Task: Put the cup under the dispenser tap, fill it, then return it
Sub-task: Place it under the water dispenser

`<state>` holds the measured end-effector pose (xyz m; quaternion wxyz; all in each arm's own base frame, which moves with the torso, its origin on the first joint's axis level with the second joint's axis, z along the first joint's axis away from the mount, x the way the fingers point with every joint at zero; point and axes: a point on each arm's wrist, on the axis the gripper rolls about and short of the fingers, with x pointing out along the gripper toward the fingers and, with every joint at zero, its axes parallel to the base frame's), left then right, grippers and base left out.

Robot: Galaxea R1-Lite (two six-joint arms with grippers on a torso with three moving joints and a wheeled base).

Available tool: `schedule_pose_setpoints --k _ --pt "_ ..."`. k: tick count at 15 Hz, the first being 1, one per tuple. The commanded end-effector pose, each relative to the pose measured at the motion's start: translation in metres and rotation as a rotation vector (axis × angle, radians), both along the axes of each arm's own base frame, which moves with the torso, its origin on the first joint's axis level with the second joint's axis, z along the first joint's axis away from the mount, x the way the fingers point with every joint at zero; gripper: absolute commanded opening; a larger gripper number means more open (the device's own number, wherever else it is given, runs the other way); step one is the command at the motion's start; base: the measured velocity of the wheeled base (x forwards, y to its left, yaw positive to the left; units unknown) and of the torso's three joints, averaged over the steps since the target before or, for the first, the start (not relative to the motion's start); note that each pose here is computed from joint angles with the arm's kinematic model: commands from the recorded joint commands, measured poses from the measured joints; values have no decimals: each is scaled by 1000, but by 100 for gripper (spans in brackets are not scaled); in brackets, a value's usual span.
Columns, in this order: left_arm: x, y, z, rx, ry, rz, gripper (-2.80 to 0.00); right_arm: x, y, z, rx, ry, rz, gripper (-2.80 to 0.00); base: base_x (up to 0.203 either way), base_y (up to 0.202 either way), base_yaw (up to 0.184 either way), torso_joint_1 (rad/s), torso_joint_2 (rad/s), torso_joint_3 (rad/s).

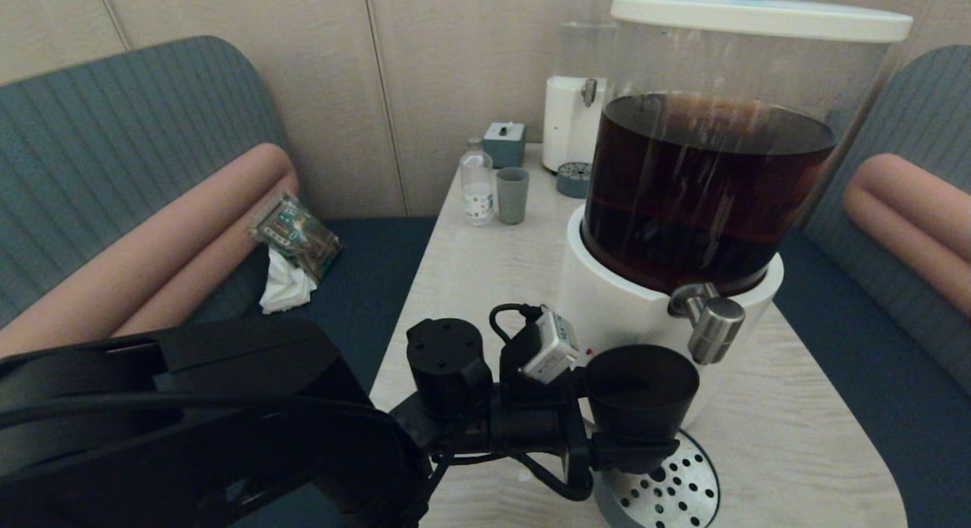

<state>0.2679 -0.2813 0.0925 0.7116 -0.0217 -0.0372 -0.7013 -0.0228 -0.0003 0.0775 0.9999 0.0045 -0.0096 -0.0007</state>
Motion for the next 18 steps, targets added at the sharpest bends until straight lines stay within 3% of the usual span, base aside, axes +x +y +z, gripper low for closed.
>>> schedule_pose_setpoints --k 1,18 --pt "1 -4 -6 3 5 -8 -280 0 0 -2 0 1 0 -280 0 0 0 0 0 0" --pt "16 -22 -37 22 24 -11 -280 0 0 -2 0 -1 0 -280 0 0 0 0 0 0"
